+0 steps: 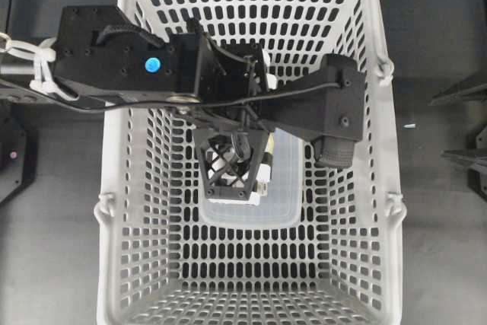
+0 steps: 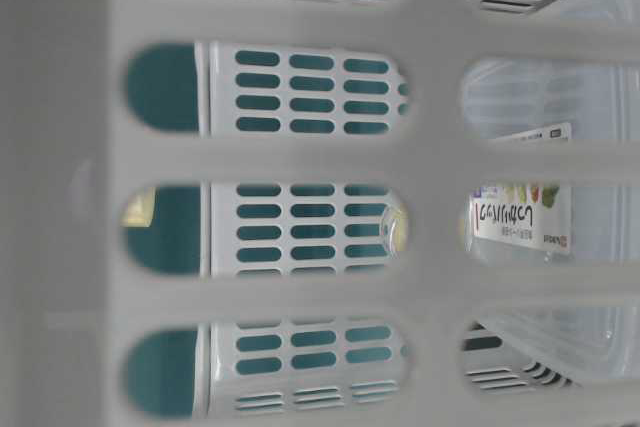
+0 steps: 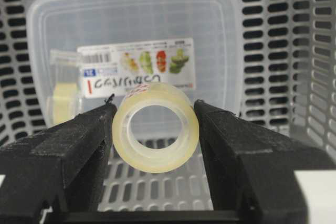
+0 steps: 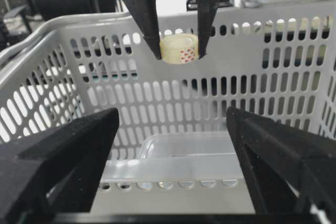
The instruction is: Pick up the cellophane tape from the shopping basket with the left arm.
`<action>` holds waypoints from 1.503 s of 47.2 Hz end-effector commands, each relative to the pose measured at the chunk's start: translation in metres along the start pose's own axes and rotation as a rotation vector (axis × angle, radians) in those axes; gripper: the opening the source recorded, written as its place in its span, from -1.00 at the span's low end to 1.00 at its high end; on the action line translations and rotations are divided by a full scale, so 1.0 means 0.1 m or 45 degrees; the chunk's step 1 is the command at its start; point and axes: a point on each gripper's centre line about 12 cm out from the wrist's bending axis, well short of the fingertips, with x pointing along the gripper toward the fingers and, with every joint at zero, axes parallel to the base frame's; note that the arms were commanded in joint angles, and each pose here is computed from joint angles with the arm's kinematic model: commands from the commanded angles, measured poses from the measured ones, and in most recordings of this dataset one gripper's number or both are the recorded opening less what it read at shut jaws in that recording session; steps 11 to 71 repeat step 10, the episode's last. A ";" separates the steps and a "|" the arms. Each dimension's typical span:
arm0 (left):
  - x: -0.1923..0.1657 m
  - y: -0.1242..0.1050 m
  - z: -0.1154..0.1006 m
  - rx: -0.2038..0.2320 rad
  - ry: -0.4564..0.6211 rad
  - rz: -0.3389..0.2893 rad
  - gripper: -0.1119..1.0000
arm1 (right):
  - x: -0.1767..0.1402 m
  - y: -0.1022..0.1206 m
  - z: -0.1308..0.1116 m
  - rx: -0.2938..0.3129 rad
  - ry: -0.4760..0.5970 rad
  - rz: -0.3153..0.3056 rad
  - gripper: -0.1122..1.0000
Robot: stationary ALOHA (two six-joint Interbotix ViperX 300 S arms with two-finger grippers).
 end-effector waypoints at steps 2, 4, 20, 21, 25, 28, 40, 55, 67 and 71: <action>-0.22 0.00 -0.01 0.006 -0.063 0.002 0.10 | 0.01 0.01 0.03 0.006 -0.009 0.005 0.63; -0.23 -0.01 -0.02 0.007 -0.065 0.004 0.10 | 0.01 0.01 0.03 0.006 -0.009 0.005 0.63; -0.22 -0.01 -0.01 0.007 -0.063 0.002 0.10 | 0.01 0.01 0.03 0.006 -0.011 0.005 0.63; -0.22 -0.01 -0.01 0.007 -0.063 0.002 0.10 | 0.01 0.01 0.03 0.006 -0.011 0.005 0.63; -0.22 -0.01 -0.01 0.007 -0.063 0.002 0.10 | 0.01 0.01 0.03 0.006 -0.011 0.005 0.63; -0.22 -0.01 -0.01 0.007 -0.063 0.002 0.10 | 0.01 0.01 0.03 0.006 -0.011 0.005 0.63; -0.22 -0.01 -0.01 0.007 -0.063 0.002 0.10 | 0.01 0.01 0.03 0.006 -0.011 0.005 0.63; -0.22 -0.01 -0.01 0.007 -0.063 0.002 0.10 | 0.01 0.01 0.03 0.006 -0.011 0.005 0.63; -0.22 -0.01 -0.01 0.007 -0.063 0.002 0.10 | 0.01 0.01 0.03 0.006 -0.011 0.005 0.63; -0.22 -0.01 -0.01 0.007 -0.063 0.002 0.10 | 0.01 0.01 0.03 0.006 -0.011 0.005 0.63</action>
